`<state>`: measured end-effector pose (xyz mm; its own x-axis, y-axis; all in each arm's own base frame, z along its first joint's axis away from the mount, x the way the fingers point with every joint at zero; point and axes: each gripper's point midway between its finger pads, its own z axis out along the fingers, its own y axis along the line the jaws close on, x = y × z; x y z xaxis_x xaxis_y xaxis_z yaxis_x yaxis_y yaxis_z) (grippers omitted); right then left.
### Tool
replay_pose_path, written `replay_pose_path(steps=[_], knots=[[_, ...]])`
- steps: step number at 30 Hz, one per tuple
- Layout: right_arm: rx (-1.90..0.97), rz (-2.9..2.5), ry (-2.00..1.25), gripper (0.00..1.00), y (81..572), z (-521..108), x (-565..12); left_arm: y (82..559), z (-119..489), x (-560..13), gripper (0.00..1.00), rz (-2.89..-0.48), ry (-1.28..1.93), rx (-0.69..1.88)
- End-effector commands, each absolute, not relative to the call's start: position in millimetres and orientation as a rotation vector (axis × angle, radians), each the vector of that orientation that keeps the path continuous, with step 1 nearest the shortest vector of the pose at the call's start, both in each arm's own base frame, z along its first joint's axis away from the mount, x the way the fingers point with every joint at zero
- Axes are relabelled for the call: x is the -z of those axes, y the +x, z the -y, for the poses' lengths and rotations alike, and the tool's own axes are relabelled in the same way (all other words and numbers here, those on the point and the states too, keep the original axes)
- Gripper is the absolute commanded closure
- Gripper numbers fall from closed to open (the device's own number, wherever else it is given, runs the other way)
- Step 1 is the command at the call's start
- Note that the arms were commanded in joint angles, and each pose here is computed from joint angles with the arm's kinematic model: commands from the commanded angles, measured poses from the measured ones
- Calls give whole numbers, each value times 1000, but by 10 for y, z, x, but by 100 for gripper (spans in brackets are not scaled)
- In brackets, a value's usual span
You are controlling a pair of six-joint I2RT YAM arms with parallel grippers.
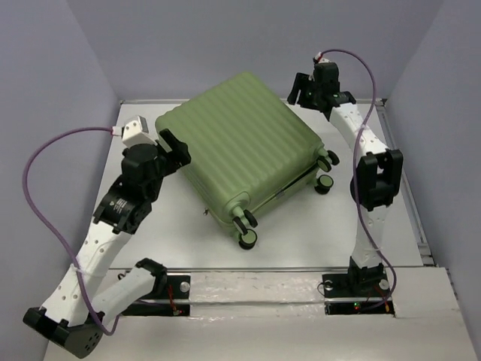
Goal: Pack the luggage
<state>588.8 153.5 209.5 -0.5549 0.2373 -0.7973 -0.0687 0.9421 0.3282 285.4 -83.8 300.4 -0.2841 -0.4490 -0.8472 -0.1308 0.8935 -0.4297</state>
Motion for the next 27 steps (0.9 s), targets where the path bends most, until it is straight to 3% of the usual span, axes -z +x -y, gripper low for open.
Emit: replay_pose_path(steps=[1,3,5,6,7,15,17,18,19,20,27], knots=[[-448,-1864,30,30,5382,-1696,-3496,3054,828,-3922,11,-1633,-379,340],[-429,-1825,30,30,5141,-1590,-3703,3162,909,-4179,14,-1591,-358,371],[-439,-1796,23,50,4940,-1545,-3806,3389,1012,-4267,17,-1580,-340,397],[-451,-1799,17,68,4684,-1497,-3775,3475,1027,-4285,17,-1582,-335,409],[-457,-1798,15,93,4553,-1470,-3739,3657,1107,-4206,17,-1613,-312,429],[-675,-1923,-274,93,2831,-2323,-2757,4711,636,-3890,14,-1727,-389,362],[-665,-1979,-306,93,2529,-2275,-2502,5008,486,-3518,14,-1825,-405,331],[-665,-1999,-315,93,2405,-2292,-2438,5107,338,-3654,14,-1800,-413,312],[-669,-2015,-322,93,2315,-2270,-2389,5241,303,-3341,14,-1895,-419,307],[-655,-2031,-315,93,2225,-2163,-2310,5326,238,-3505,14,-1866,-408,304],[-499,-2168,-204,93,2269,-1977,-1762,5824,-49,-3163,13,-1950,-423,309]])
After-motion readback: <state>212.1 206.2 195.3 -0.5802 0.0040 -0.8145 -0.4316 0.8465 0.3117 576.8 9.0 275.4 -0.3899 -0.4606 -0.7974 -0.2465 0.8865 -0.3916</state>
